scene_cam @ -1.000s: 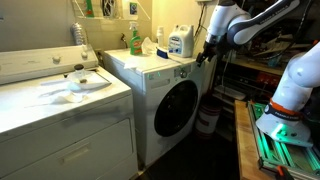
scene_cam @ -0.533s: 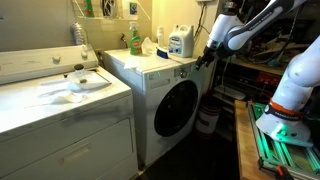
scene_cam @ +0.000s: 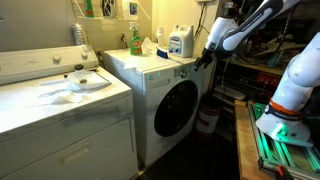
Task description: Turn the knob on the washing machine to the right.
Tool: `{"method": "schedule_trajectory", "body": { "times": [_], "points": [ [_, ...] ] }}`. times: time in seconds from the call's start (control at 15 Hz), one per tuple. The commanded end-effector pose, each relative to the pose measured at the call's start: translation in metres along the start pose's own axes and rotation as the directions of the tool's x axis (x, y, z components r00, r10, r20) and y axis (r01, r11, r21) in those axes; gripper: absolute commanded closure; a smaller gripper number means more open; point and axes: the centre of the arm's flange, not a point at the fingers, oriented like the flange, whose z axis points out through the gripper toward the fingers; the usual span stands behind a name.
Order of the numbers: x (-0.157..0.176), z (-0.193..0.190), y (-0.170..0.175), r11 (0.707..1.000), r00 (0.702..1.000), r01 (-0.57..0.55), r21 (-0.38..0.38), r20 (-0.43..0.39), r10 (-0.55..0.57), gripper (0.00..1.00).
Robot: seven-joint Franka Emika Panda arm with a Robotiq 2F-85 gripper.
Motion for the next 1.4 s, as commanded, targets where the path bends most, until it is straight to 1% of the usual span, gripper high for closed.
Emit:
{"method": "schedule_trajectory", "body": {
  "times": [0.0, 0.13, 0.4, 0.53, 0.67, 0.87, 1.07, 1.33],
  "points": [
    [0.024, 0.011, 0.001, 0.999, 0.999, -0.040, 0.003, 0.023, 0.040, 0.00],
    [0.045, 0.019, 0.000, 0.998, 0.997, -0.067, -0.014, 0.036, 0.067, 0.00],
    [0.078, 0.042, -0.005, 0.996, 0.990, -0.091, -0.006, 0.109, 0.091, 0.00],
    [0.086, 0.056, -0.011, 0.995, 0.984, -0.096, 0.010, 0.149, 0.094, 0.00],
    [0.093, 0.068, -0.015, 0.993, 0.981, -0.111, 0.031, 0.163, 0.104, 0.00],
    [0.102, 0.085, -0.019, 0.991, 0.981, -0.130, 0.040, 0.151, 0.122, 0.00],
    [0.109, 0.098, -0.020, 0.990, 0.979, -0.137, 0.040, 0.157, 0.129, 0.00],
    [0.114, 0.110, -0.020, 0.992, 0.979, -0.117, 0.041, 0.173, 0.109, 0.00]
  ]
}}
